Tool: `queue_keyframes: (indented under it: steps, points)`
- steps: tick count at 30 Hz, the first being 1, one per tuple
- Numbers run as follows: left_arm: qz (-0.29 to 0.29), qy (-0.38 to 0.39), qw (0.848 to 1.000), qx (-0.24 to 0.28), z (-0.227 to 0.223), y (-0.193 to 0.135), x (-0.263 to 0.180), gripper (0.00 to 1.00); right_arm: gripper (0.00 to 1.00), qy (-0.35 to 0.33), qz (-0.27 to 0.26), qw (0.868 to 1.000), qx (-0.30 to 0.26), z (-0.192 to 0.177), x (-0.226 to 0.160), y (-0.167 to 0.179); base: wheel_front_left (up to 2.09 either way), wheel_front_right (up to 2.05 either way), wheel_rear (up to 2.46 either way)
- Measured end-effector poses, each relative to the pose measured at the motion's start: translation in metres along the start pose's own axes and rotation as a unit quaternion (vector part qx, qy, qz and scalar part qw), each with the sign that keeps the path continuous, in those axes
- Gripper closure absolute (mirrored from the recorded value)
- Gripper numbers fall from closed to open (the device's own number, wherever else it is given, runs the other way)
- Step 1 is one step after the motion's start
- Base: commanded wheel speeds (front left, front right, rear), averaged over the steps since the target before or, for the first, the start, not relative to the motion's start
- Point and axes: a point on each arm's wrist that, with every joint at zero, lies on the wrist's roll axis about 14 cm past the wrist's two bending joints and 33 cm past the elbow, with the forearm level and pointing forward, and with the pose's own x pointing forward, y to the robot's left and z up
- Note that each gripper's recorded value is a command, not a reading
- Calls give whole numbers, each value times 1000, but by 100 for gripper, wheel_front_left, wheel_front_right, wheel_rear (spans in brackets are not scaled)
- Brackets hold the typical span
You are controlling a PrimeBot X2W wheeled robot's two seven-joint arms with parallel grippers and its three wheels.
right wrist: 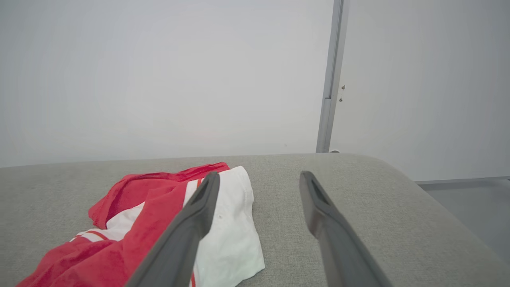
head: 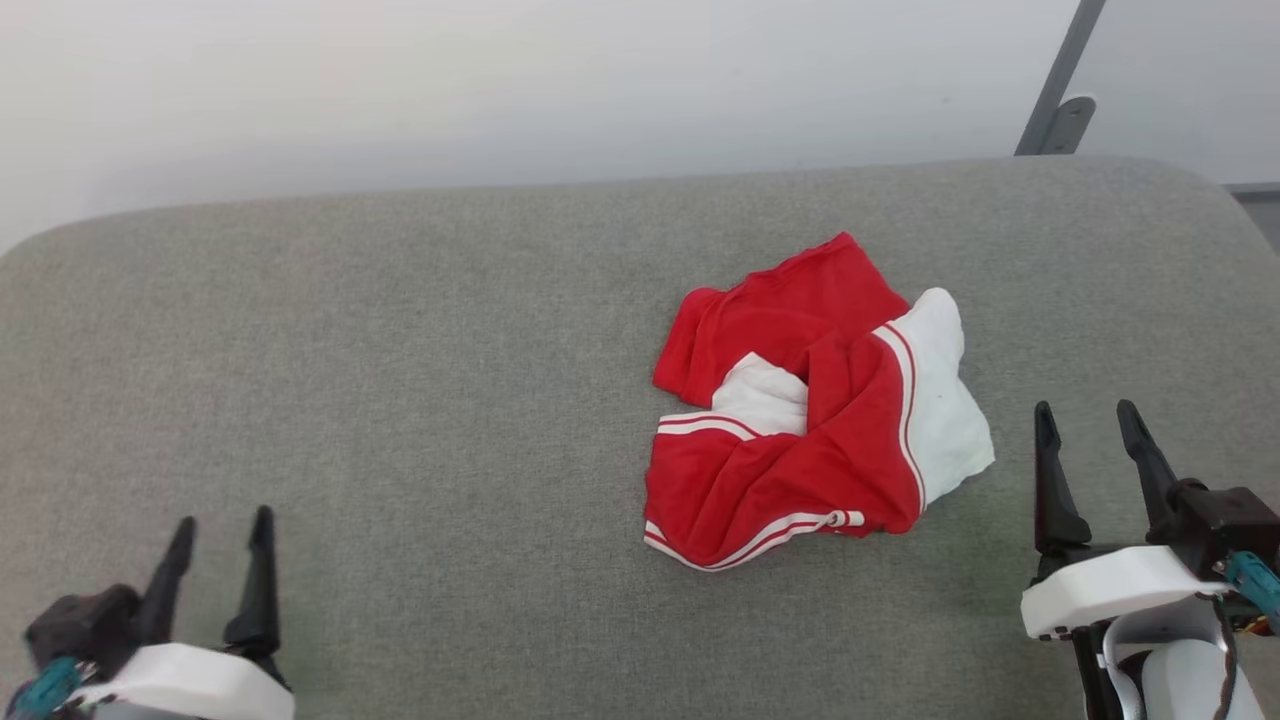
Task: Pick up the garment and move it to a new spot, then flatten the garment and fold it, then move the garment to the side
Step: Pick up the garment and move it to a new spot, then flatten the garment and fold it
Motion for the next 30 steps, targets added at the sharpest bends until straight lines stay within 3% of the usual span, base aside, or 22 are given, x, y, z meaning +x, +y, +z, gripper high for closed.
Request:
queue_keyframes:
  steps: [6, 10, 30]
  points:
    - [-3, -42, 998, 36, 22, -3, -5, 0, 0, -32, -3, 999, 6, 21, -3, -2, 0, 0, 0]
    - [1, -52, 998, 29, 24, -5, -10, 0, 0, -38, -1, 999, 8, 25, -5, -1, 0, 0, 0]
    - [-3, -47, 999, 24, 16, -15, -19, 0, 0, -6, 10, 1000, 4, 6, -12, 6, 0, 0, 0]
